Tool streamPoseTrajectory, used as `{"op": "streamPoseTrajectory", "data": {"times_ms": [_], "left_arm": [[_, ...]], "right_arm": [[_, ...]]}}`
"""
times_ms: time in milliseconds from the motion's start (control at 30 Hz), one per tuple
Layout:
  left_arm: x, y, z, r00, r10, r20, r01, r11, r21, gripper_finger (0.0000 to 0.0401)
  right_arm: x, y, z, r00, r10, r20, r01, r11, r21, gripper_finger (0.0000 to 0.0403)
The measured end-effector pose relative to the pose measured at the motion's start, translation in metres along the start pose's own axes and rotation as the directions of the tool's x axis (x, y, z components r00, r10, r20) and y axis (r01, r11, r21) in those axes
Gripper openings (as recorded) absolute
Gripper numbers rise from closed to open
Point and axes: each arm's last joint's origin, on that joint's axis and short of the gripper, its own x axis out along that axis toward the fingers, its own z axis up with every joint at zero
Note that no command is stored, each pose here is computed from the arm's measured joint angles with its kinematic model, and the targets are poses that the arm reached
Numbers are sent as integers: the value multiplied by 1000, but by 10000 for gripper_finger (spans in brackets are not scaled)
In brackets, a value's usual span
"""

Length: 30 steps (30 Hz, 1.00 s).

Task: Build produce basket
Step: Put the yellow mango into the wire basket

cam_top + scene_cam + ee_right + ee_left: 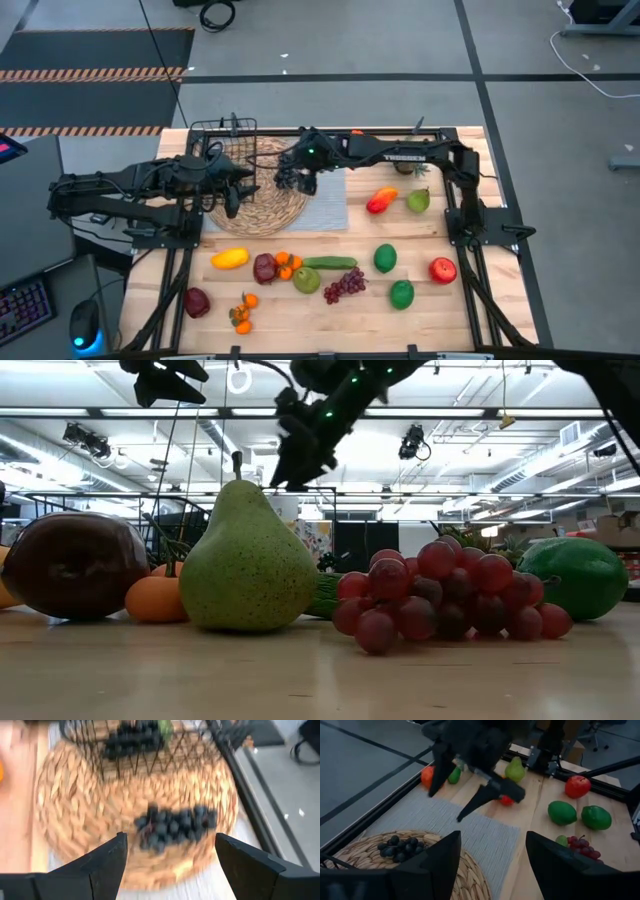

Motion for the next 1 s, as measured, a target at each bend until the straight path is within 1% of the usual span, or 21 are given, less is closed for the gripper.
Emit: {"op": "streamPoseTrajectory", "data": {"times_ms": [100, 300, 433, 600, 800, 900, 1000], "left_arm": [[0, 0, 0, 1000, 0, 0, 0, 1000, -3, 231], [3, -1, -1, 1000, 3, -11, -3, 1000, 1, 231], [7, -2, -1, 1000, 9, -27, -9, 1000, 3, 231], [12, -3, -2, 999, 12, -38, -13, 1000, -10, 231], [20, -10, -3, 998, -6, -58, 6, 1000, -3, 231], [22, -17, -5, 997, -34, -65, 33, 999, -9, 231], [22, -24, -9, 994, -61, -89, 60, 998, -12, 231]], "right_arm": [[-14, 0, -9, 1000, 5, -19, -5, 1000, 17, 305], [-45, -2, -31, 999, 2, -33, 1, 996, 91, 305], [-71, -3, -48, 1000, -6, -13, 7, 988, 151, 305], [-97, 1, -73, 998, -52, 29, 45, 975, 218, 305], [-111, 12, -102, 994, -42, 100, 9, 953, 301, 305], [-112, 19, -116, 991, -29, 132, -17, 944, 331, 305], [-110, 27, -129, 989, -41, 142, -12, 937, 350, 305]]}}
